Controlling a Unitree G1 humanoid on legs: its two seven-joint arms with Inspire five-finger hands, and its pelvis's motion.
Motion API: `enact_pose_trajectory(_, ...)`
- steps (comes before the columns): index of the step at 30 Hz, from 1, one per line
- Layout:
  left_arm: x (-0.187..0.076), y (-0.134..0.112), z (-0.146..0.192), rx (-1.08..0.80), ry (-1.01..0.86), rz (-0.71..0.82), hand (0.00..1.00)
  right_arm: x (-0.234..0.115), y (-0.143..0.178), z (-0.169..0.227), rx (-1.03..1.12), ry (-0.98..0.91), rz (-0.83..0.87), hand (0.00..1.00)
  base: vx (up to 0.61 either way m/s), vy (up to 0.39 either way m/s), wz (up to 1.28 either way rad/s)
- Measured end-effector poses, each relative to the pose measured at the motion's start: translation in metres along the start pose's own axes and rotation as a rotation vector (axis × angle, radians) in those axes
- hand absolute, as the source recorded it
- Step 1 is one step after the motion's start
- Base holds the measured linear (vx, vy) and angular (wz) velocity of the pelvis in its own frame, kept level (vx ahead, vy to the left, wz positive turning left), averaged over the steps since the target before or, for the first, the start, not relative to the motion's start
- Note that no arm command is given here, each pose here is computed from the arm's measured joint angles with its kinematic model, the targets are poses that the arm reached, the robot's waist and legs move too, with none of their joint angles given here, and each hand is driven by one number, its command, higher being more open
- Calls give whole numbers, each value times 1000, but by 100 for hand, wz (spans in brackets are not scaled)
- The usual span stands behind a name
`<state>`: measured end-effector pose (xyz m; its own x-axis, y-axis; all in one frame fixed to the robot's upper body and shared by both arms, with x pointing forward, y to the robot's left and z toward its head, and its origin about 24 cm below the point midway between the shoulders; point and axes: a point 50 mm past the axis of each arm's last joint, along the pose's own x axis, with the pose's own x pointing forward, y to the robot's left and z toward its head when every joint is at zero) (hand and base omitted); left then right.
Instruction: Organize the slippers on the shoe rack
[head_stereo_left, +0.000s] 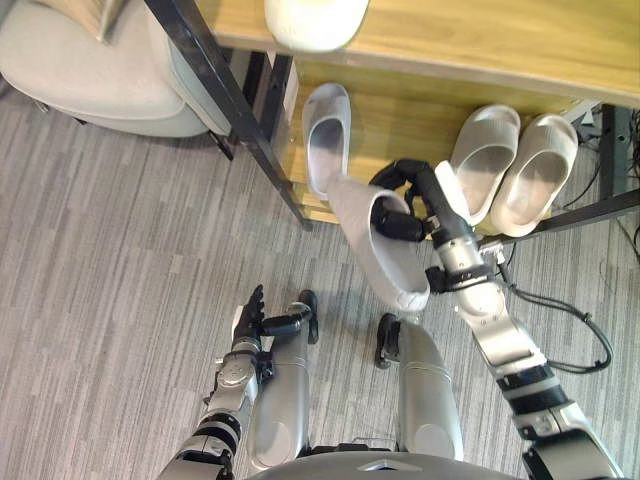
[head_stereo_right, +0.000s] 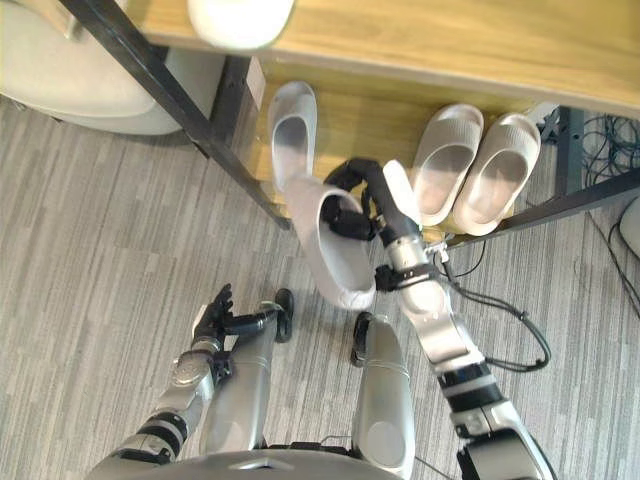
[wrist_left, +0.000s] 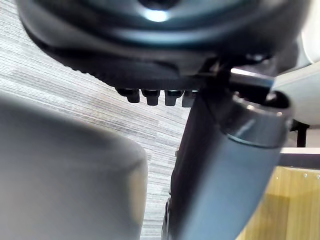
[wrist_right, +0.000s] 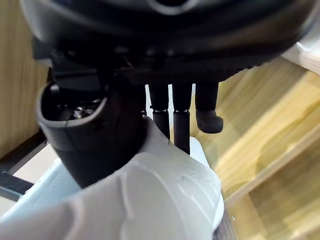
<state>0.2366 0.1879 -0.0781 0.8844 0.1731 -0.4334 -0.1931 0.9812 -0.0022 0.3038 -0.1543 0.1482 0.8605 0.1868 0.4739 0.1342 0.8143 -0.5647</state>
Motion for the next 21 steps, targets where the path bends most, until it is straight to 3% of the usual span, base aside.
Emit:
enact_pose_trajectory(5, 14, -5, 48, -124, -167, 44, 100, 38, -38, 30, -46, -131, -230, 0, -82, 8, -3)
enact_pose_trajectory(13, 14, -6, 90, -238, -335, 46, 100, 65, -67, 62, -183, -230, -398, 0, -56, -20, 4)
enact_pose_trajectory(21, 14, 5, 76, -246, -273, 102, 100, 96, -93, 72, -312, -230, -497, 0, 32, -34, 11)
